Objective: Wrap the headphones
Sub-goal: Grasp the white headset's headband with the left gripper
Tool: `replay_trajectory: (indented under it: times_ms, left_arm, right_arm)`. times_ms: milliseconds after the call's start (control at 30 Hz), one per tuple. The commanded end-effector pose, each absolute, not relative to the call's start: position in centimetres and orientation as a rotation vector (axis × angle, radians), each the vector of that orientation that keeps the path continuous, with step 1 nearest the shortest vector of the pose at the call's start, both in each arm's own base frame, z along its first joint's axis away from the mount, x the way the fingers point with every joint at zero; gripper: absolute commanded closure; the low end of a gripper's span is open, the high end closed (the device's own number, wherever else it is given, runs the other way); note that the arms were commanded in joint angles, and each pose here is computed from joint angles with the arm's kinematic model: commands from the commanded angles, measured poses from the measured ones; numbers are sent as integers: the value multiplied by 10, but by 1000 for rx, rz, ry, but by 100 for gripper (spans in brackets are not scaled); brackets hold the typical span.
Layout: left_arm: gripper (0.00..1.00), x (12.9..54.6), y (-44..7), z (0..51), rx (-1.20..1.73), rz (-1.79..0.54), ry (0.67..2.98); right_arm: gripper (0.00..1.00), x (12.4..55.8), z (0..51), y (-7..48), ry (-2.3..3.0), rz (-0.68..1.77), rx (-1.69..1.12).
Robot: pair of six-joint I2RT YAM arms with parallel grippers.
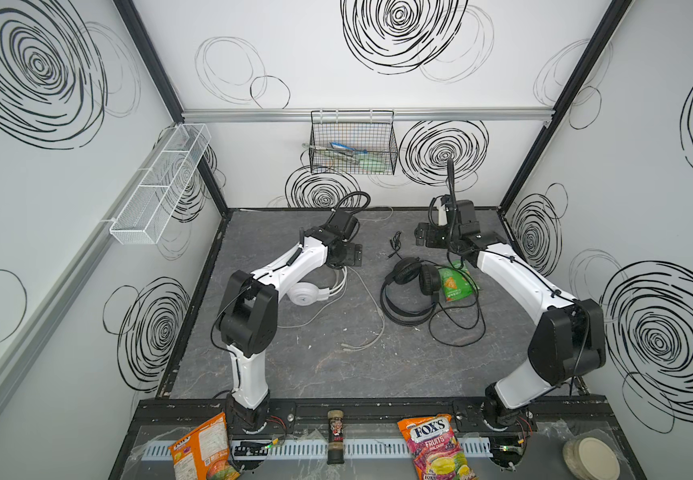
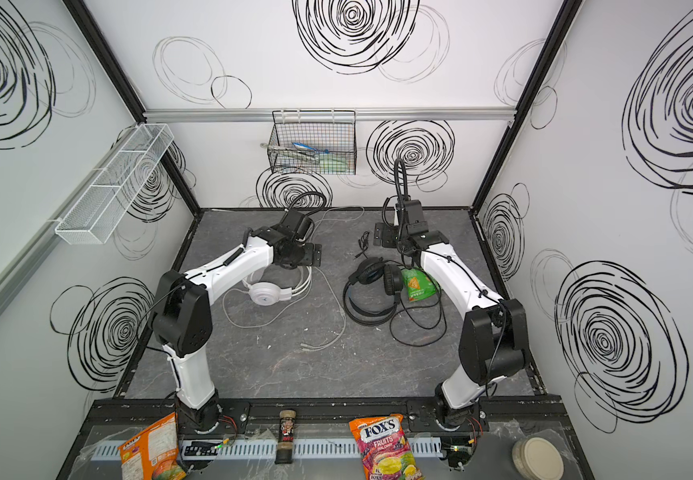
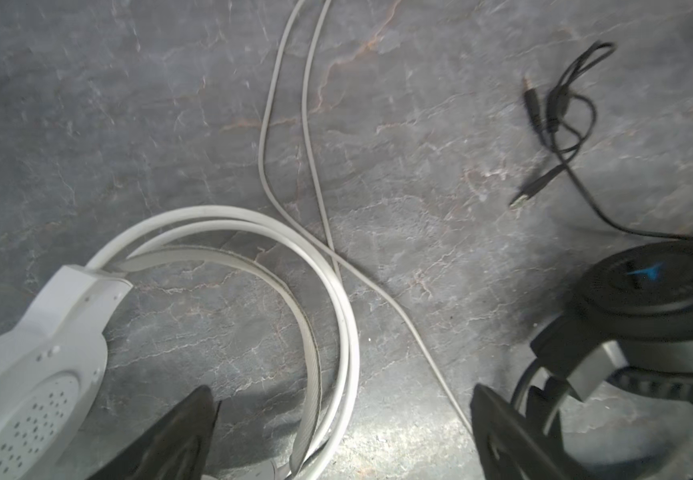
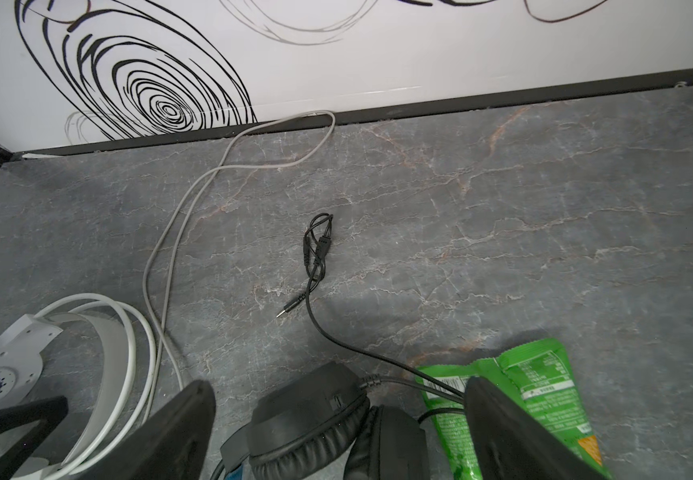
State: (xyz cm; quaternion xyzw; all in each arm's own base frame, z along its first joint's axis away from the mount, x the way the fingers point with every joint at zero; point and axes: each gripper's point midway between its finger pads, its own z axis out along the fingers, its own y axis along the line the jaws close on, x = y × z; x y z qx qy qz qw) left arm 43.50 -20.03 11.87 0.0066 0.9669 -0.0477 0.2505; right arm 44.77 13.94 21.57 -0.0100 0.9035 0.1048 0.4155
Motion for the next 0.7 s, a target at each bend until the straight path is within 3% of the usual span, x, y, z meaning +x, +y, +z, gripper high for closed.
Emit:
replay_trajectory:
  times_ms: [0,100,300,567,667]
  left_arm:
    - [1,448,-196,99,-76,-96,2625]
    - [0,449,-207,78,-43,-83,2663]
    - [13,445,-217,46,-37,-68,2711]
    - [54,442,-221,43,-22,-107,2711]
    - [63,442,-221,46,-10,-110,2707]
  right_arm:
    - [3,448,237,138,2206,239,-58]
    - [3,449,239,141,2199,245,-65]
    - [3,450,241,140,2192,237,-70]
    - [3,450,244,140,2184,231,-72]
    - [3,451,252,143,2173,251,-73]
